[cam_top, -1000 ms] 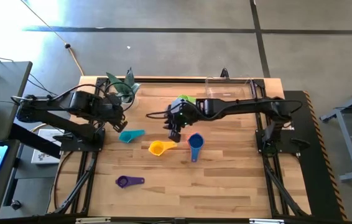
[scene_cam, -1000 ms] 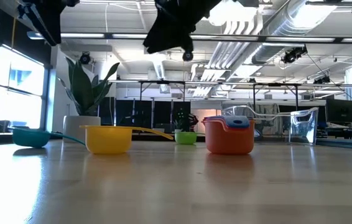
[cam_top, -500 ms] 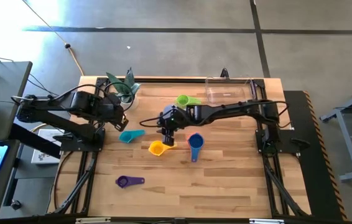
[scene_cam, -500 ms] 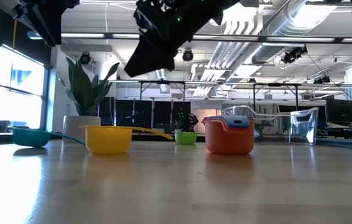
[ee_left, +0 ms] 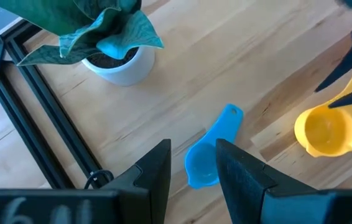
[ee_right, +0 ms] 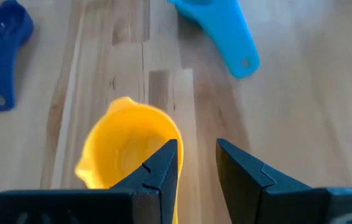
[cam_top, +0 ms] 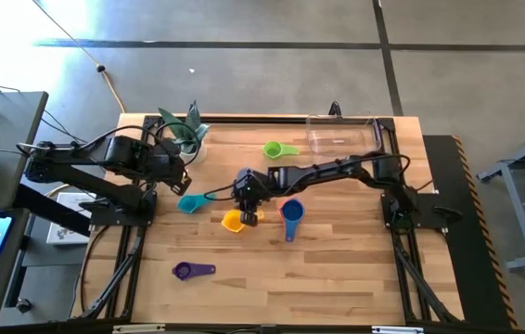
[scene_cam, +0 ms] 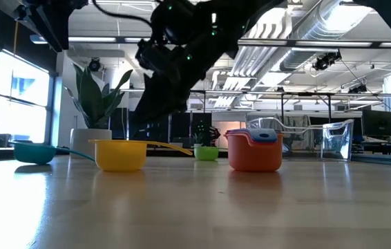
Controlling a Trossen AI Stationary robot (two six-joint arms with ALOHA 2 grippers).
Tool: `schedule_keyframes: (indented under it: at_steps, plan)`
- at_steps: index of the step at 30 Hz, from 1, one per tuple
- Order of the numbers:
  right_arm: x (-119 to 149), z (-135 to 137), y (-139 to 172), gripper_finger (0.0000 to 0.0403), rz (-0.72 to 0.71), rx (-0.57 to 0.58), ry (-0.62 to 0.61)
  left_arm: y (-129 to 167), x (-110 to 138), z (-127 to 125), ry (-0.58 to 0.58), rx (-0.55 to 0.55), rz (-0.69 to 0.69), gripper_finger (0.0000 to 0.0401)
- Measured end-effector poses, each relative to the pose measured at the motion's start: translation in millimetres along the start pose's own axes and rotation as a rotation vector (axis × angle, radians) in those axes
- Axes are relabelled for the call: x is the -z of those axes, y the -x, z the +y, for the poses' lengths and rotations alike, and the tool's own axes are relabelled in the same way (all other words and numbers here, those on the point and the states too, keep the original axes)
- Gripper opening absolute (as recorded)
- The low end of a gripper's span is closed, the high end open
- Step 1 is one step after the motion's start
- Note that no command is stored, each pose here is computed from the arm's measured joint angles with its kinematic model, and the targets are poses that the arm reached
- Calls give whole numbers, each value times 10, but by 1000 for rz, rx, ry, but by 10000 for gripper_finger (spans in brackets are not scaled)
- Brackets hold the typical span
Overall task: Nest measuring cups in basket
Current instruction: Stack the yellow measuring cup on top of the blue measuring cup
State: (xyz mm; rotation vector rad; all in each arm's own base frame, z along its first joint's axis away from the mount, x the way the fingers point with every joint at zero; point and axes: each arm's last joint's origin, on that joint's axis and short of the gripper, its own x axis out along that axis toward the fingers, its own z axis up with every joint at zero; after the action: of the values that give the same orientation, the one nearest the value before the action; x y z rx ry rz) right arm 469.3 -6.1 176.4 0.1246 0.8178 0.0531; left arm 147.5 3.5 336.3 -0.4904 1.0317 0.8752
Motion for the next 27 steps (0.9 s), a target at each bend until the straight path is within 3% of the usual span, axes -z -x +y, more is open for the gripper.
schedule_keyframes:
  at_steps: [19,27]
  plan:
    - [147,84,-206,101,51,15,-41,0,-4,3,-2,-9,-13,115]
    - [171,82,-218,80,69,16,-44,-1,-4,2,-3,-10,-13,115]
